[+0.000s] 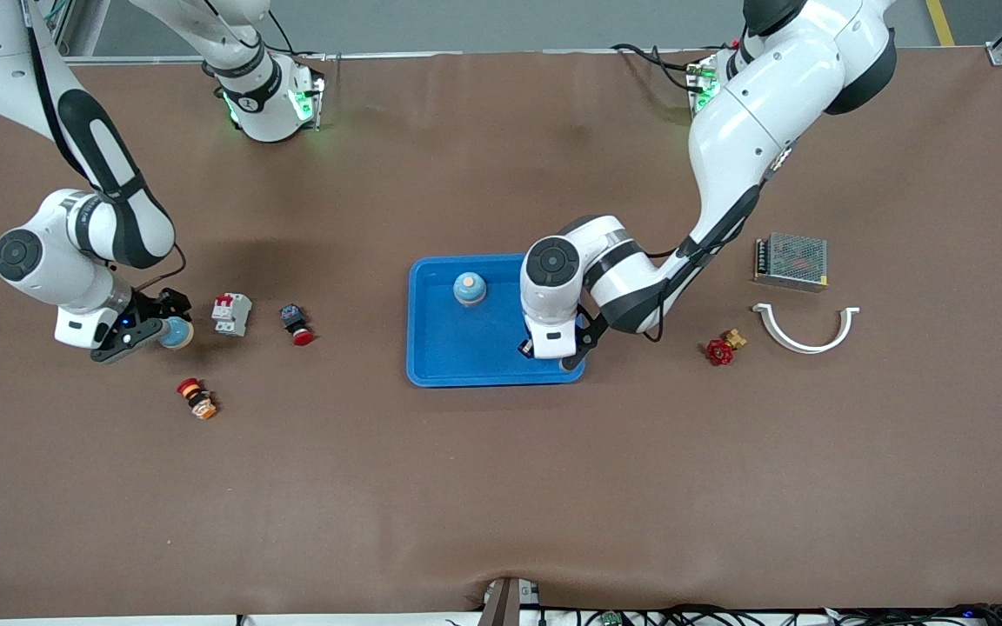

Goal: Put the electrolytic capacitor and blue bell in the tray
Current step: 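Place the second capacitor in the tray with the left gripper and release, then carry the bell into the tray with the right gripper while the left gripper retracts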

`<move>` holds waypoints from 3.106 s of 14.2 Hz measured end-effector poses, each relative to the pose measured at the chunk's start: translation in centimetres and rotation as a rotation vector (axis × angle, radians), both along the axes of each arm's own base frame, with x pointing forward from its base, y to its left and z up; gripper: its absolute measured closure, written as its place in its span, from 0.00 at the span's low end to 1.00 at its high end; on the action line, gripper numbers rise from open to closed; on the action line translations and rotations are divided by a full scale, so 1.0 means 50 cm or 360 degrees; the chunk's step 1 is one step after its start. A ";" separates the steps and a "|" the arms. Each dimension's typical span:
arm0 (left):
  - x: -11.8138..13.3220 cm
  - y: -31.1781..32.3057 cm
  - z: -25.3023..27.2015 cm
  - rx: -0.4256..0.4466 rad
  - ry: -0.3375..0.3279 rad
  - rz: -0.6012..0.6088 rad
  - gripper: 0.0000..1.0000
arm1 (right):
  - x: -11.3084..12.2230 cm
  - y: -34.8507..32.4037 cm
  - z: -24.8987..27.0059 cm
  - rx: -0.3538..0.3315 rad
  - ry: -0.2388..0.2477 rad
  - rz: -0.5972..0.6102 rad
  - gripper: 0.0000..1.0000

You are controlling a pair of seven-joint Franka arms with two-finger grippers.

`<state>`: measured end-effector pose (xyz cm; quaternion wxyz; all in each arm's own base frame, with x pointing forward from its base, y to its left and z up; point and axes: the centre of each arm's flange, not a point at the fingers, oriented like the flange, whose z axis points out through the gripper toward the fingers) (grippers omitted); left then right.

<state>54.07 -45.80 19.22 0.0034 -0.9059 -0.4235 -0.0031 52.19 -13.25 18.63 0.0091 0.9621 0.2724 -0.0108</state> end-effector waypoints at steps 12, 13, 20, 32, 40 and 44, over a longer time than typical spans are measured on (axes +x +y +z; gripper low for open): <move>0.165 0.144 0.286 0.0010 -0.0288 -0.0003 0.00 | -0.003 0.001 -0.029 -0.0003 -0.0011 0.0003 0.03; 0.179 0.170 0.314 0.0022 -0.0316 -0.0047 0.00 | -0.003 0.001 -0.029 -0.0003 -0.0011 0.0003 0.03; 0.245 0.358 0.478 0.0043 -0.0351 -0.0381 0.00 | -0.002 0.001 -0.027 -0.0004 -0.0017 0.0002 0.33; 0.241 0.756 0.662 0.0165 -0.0062 -0.1036 0.00 | 0.123 0.215 0.380 0.0063 0.0252 -0.0150 0.33; 0.160 0.839 0.779 0.0106 0.0050 -0.1287 0.00 | 0.091 0.731 0.462 0.0003 0.0079 -0.0662 0.33; 0.106 0.880 0.836 0.0058 0.0048 -0.1375 0.00 | 0.046 0.913 0.384 0.0042 0.0006 -0.0832 0.33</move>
